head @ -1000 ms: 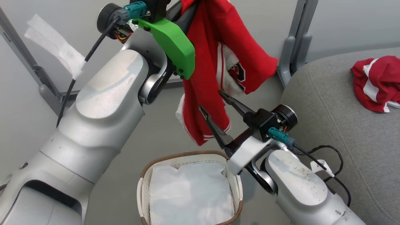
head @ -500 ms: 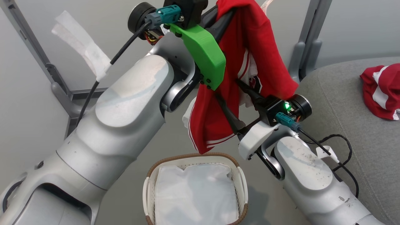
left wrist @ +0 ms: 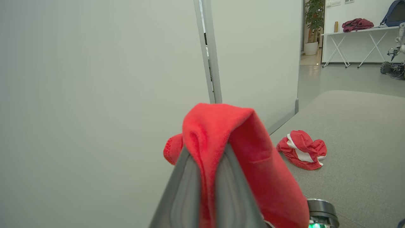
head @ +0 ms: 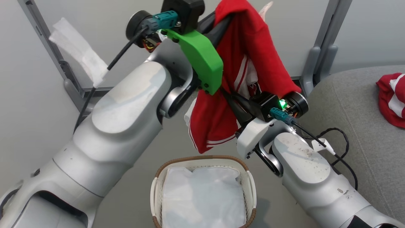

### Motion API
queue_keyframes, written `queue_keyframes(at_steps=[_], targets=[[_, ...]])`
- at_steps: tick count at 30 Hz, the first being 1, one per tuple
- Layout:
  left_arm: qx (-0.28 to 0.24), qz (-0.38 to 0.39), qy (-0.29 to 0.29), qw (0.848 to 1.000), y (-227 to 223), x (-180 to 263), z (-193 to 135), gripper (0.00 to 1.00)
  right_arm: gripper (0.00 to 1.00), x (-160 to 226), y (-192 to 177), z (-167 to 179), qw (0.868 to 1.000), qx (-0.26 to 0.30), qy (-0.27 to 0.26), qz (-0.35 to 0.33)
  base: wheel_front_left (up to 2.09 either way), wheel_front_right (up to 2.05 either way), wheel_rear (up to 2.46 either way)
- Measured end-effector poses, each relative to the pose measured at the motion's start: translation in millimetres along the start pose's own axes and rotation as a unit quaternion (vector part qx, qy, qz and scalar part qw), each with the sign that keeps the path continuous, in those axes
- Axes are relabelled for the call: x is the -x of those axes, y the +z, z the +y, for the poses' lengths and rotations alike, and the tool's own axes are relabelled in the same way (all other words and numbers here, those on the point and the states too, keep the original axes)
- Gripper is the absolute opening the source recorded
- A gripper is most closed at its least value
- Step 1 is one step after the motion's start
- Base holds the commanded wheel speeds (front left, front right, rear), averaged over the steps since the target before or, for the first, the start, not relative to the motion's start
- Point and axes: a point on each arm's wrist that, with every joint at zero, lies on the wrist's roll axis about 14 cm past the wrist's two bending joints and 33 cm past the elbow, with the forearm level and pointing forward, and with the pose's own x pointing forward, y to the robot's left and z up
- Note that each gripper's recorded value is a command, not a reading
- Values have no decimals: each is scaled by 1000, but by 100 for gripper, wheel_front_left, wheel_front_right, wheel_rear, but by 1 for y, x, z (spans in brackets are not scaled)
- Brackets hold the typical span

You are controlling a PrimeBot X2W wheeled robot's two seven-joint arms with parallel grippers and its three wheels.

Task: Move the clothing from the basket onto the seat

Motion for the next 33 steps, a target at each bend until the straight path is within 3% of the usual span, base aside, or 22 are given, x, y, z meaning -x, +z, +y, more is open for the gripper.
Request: queue_keyframes(at_steps=[7, 8, 9, 10, 11, 24, 33], targets=[[25, 23, 55, 998, -32, 10, 37, 0, 0, 6, 8, -17, 1000, -1, -26, -13, 0, 0, 0], [29, 25, 62, 997, -37, 12, 42, 38, 0, 7, 10, -21, 999, -1, -31, -17, 0, 0, 0], [34, 28, 68, 997, -43, 14, 45, 48, 0, 8, 13, -26, 999, -2, -38, -21, 0, 0, 0], [37, 30, 70, 996, -49, 15, 47, 95, 0, 10, 14, -30, 999, -2, -44, -24, 0, 0, 0], [42, 33, 74, 996, -55, 16, 48, 100, 0, 11, 17, -35, 998, 0, -51, -27, 0, 0, 0], [97, 54, 59, 992, -124, 19, 23, 100, 0, 34, 28, -110, 986, 36, -158, -39, 0, 0, 0], [131, 86, 13, 988, -170, 23, -24, 100, 0, 65, 23, -162, 969, 74, -234, -21, 0, 0, 0]])
